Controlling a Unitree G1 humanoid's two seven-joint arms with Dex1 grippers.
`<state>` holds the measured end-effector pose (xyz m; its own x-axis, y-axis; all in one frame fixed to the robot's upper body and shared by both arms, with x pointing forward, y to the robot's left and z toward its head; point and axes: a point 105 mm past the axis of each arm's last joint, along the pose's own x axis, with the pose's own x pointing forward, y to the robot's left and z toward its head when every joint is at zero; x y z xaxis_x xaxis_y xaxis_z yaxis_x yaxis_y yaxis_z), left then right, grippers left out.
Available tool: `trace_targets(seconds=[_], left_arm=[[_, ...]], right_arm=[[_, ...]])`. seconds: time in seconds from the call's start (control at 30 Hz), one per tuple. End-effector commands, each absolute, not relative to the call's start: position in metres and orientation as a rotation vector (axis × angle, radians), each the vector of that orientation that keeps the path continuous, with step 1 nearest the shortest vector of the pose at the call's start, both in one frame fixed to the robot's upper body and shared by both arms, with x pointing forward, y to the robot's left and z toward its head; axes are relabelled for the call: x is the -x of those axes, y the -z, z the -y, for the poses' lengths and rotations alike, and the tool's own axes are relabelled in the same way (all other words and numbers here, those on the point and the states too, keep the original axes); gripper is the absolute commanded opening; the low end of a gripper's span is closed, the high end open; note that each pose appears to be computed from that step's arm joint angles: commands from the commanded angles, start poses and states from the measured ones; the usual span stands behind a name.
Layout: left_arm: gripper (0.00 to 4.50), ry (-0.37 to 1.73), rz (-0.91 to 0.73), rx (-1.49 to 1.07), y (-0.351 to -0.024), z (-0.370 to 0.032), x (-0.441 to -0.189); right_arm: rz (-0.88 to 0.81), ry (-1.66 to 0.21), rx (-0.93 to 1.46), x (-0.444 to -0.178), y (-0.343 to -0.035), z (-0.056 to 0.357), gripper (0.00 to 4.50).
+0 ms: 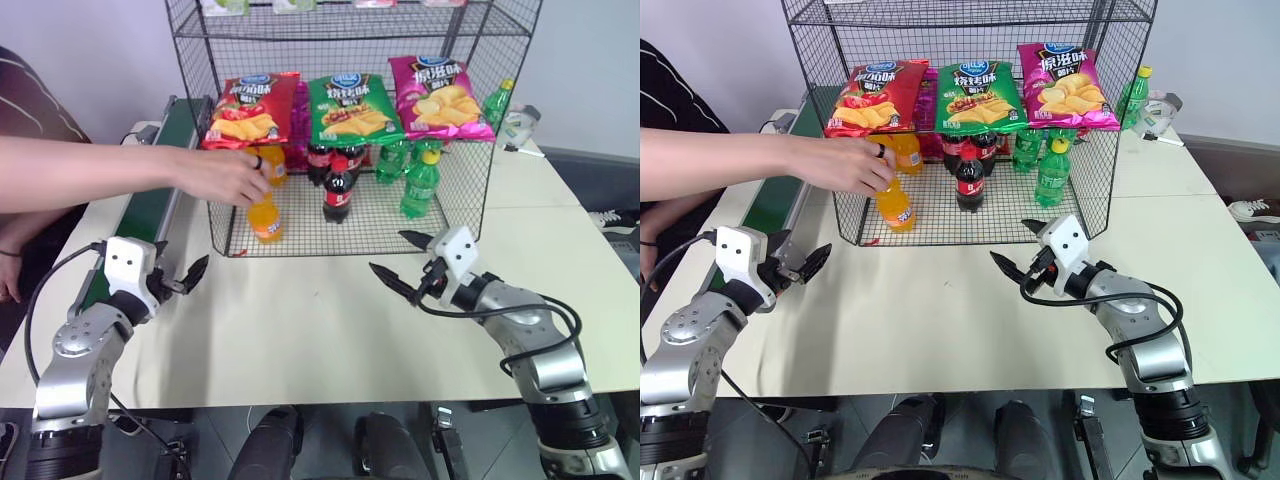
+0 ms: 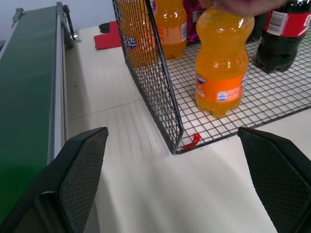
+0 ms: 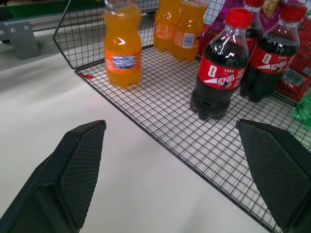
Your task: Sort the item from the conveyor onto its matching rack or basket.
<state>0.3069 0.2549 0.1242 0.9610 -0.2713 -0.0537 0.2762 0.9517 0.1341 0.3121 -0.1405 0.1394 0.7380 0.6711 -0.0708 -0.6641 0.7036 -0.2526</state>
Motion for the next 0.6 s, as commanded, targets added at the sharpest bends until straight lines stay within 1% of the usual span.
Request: trace_targets(seconds=[0.03,0.37,0.6], left_arm=[[4.46,0.261,0.007,-0.161,-0.133,-0.258,-0.307],[4.46,0.207,0.009,-0.118,-0.134,-0.265,-0.307],[4.46,0.145,0.008,-0.141,-0.136,-0.276,-0.308]], right_arm=[[0.077,-0.746,0.281,-0.313,-0.149,0.136,4.50],[0.083,-0.757,0.276,-0.314,-0.150,0.133,4.50],[0.087,-0.762,0.275,-0.317,-0.150,0.131,4.50]])
